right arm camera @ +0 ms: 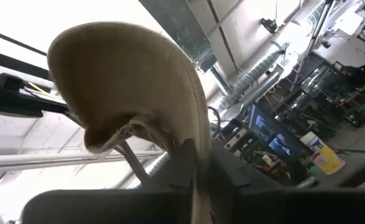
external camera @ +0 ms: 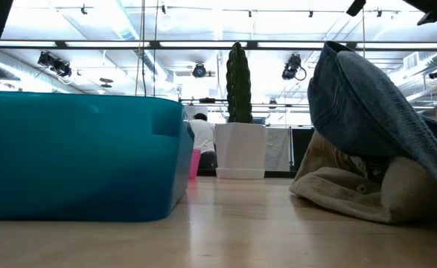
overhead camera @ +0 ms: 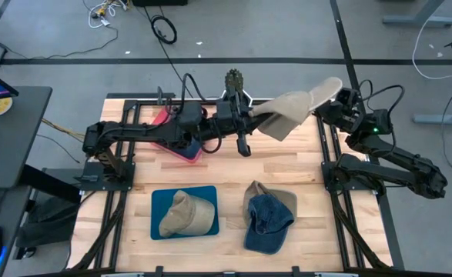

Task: Pick & Place hat
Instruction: Put the top brown cap into the blue bin

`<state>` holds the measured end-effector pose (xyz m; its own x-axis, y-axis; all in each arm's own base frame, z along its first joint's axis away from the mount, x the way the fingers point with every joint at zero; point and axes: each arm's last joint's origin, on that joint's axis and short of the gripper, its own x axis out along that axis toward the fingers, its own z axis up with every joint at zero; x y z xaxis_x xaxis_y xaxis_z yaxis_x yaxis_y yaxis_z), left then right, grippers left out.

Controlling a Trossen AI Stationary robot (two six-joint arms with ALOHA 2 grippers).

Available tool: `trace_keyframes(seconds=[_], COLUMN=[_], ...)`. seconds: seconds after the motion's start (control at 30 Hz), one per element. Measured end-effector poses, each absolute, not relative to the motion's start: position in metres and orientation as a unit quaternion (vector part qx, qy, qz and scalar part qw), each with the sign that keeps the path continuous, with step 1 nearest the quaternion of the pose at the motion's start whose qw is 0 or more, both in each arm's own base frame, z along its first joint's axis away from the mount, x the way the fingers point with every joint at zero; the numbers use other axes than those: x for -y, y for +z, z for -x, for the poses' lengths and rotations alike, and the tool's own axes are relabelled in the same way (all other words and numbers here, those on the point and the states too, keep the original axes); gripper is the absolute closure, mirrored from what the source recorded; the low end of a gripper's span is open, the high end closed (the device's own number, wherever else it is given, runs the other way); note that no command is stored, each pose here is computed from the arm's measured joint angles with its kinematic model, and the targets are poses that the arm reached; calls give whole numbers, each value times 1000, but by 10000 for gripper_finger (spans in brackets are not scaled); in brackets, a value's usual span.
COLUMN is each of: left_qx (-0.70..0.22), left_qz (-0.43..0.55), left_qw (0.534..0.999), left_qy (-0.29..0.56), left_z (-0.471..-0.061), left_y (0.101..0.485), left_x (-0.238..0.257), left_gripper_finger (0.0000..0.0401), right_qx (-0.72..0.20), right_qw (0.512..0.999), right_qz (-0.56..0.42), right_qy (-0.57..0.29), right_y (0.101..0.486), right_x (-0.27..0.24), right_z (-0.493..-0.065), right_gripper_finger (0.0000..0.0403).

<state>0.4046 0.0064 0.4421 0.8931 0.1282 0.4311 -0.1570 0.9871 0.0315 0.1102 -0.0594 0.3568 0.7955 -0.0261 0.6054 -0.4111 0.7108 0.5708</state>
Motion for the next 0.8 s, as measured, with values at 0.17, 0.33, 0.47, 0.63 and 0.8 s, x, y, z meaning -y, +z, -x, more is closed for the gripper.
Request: trace_keyframes(seconds=[0.17,0.33,0.47,0.63,0.8], left_qx=[198,167,133,91,47], left_qz=[-72,-122,-166,-193,-199], left_qw=[974,974,972,973,977], left_qy=[84,94,97,90,66], left_z=[-394,-377,-359,-331,-301], left_y=[450,462,472,484,493], left_x=[-6,-7,-7,-5,5], left_gripper_finger=[386,386,386,386,386], right_qx=[305,291,261,224,206], right_qw=[882,890,892,890,891], right_qz=[-343,-325,-328,-343,-360], right_qy=[108,134,167,198,186], right_y=[358,359,358,357,353], right_x=[58,54,51,50,52], right_z=[-109,-106,-105,-106,-109], right_gripper_finger=[288,194,135,100,100])
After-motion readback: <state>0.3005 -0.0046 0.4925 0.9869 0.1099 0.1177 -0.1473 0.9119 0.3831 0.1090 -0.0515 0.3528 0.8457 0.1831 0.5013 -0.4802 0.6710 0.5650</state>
